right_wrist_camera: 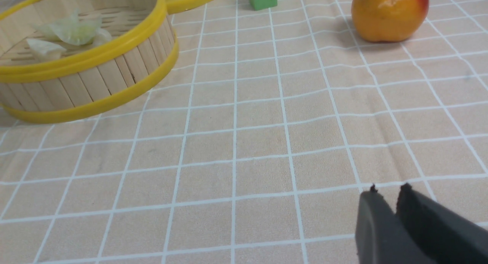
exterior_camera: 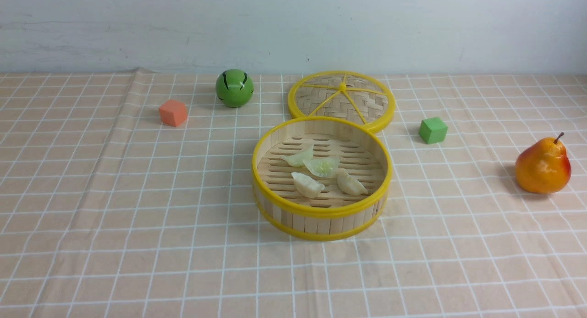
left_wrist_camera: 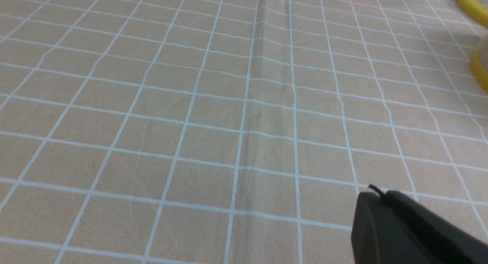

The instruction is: Put the dumplings into the steamer on the table with the brown tablecloth.

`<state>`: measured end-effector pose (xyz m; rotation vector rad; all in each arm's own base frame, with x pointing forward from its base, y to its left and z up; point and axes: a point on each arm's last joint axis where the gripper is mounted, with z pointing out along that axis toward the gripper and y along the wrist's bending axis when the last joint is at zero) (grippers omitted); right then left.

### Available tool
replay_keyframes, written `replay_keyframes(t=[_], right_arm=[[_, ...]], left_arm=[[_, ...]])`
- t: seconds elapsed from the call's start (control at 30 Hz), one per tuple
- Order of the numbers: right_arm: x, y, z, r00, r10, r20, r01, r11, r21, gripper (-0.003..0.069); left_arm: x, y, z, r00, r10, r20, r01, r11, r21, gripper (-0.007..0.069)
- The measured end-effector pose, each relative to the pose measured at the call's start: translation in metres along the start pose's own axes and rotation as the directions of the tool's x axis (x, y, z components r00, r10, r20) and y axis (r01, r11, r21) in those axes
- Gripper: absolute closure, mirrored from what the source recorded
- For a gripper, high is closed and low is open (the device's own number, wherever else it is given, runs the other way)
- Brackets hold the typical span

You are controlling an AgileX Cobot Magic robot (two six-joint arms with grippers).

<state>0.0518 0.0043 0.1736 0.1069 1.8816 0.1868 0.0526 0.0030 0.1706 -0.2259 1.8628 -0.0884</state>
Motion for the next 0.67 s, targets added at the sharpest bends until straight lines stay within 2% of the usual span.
replay_keyframes(t=[0.67], right_arm=[[0.0,0.0,0.0,1.0,0.0,0.0,0.0,1.0,0.0,0.0552]], left_arm=[[0.0,0.0,0.0,1.0,0.0,0.0,0.0,1.0,0.0,0.0628]])
